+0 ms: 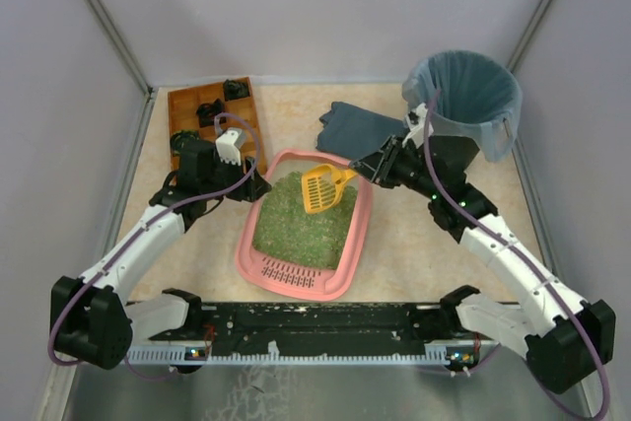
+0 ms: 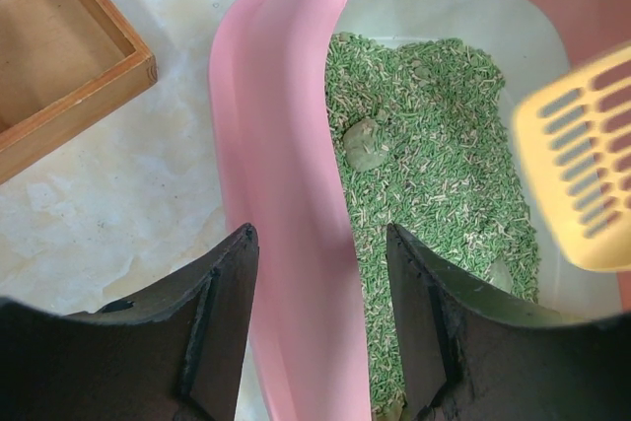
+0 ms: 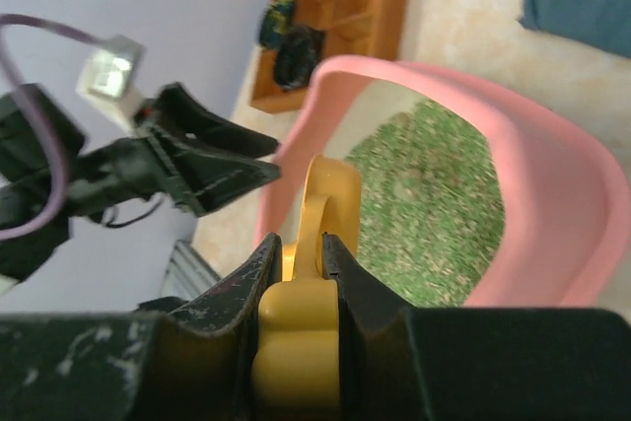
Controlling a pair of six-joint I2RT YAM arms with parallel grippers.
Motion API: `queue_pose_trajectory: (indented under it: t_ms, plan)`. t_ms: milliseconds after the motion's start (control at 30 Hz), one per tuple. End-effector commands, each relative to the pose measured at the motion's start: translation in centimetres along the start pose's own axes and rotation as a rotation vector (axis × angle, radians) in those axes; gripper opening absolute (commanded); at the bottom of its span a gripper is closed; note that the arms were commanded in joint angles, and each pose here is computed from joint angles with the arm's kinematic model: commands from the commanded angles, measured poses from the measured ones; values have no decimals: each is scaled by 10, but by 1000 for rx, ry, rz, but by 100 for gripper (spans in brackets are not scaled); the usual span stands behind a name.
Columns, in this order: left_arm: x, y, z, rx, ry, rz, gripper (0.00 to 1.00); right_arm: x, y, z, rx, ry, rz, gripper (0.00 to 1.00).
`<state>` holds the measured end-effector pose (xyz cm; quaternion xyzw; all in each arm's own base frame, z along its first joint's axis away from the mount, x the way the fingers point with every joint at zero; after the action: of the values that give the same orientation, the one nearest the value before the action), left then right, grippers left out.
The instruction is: Clean the litter box
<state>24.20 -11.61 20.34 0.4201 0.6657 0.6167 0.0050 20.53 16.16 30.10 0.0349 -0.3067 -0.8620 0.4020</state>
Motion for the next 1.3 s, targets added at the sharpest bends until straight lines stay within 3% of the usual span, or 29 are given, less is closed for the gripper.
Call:
queue_pose_trajectory:
  t_ms: [0, 267, 500, 1267]
  plan:
    - [-2, 4, 0, 0, -20, -13, 60, -14, 6, 7, 62, -143, -85, 0]
    - [-4, 2, 0, 6, -38, 9, 56, -43, -5, -8, 96, -362, -85, 0]
    - [-6, 1, 0, 5, -51, 20, 53, -61, -5, -16, 135, -421, -60, 0]
    - [-9, -1, 0, 13, -63, 39, 50, -111, -65, -41, -30, -113, 190, 0]
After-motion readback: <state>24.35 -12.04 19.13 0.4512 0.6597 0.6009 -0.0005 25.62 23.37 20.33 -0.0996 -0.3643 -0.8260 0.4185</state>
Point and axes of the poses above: each gripper's point midway between its finger pads, its own x axis back along the fingers, its own z axis along the line the jaws close on, y = z × x, the point moved 9 cm from there along x, back along the fingers, and after that the axes turned 7 degrees about -x, right-handed, at the moved point
